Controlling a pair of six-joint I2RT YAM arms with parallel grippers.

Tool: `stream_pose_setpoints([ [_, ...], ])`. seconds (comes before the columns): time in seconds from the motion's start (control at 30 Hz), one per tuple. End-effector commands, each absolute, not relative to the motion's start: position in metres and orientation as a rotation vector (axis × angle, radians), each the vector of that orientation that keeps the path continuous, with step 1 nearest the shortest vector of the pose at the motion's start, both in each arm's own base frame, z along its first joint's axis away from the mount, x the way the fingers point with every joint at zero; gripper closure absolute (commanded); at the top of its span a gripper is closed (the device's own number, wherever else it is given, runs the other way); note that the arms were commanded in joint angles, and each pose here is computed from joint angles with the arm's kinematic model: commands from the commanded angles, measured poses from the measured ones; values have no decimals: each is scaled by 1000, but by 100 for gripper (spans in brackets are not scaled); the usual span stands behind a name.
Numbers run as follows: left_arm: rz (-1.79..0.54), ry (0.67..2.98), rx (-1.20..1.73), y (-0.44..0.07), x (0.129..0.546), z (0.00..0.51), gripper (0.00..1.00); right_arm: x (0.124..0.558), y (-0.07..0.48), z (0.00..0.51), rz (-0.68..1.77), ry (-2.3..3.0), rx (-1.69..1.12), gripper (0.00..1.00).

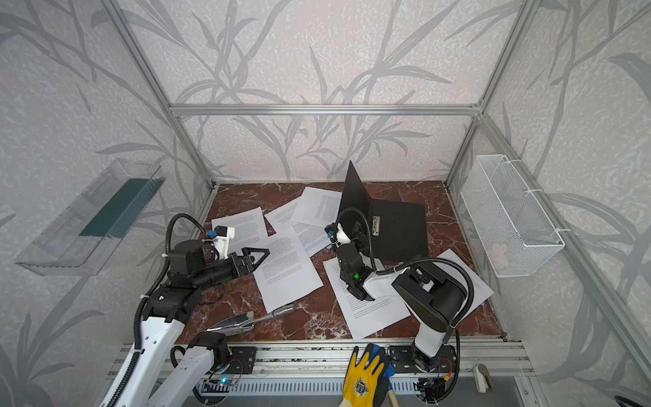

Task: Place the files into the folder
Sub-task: 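Swing the blue cover open with the right gripper, exposing the black interior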

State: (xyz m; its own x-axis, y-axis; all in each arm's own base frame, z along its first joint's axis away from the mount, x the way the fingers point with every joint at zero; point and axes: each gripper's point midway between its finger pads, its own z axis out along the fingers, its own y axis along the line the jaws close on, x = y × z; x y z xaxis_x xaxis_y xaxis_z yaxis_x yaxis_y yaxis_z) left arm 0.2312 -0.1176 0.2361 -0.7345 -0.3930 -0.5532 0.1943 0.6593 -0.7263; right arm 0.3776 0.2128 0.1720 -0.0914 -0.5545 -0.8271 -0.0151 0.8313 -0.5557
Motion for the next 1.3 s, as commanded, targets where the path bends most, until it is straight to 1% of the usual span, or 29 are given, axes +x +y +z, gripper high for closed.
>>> stream_pose_setpoints([
  [0.0, -1067, 2141, -140, -119, 230, 239, 1, 373, 216, 179, -337, 1673, -422, 33],
  [0.1, -1067, 2140, -140, -119, 230, 239, 1, 370, 210, 175, -295, 1745, -407, 28],
  [0.3, -1066, 2136, -136, -119, 229, 240, 1, 370, 191, 168, -251, 1852, -321, 24],
  [0.47, -1066, 2132, -134, -119, 228, 241, 1, 371, 161, 161, -250, 1907, -204, 24],
  [0.57, -1064, 2130, -134, -118, 229, 241, 1, 371, 162, 158, -265, 1921, -234, 24],
  [0.67, -1066, 2133, -135, -119, 229, 241, 1, 374, 154, 158, -350, 1922, -222, 24],
  [0.77, -1063, 2134, -137, -118, 229, 240, 1, 376, 152, 160, -379, 1916, -228, 24],
  [0.93, -1065, 2137, -138, -118, 229, 240, 1, 380, 150, 160, -445, 1918, -250, 29],
  [1.07, -1062, 2138, -141, -118, 229, 239, 1, 384, 144, 154, -542, 1937, -270, 29],
  [1.27, -1064, 2138, -141, -118, 229, 239, 1, 391, 131, 150, -555, 1982, -243, 29],
])
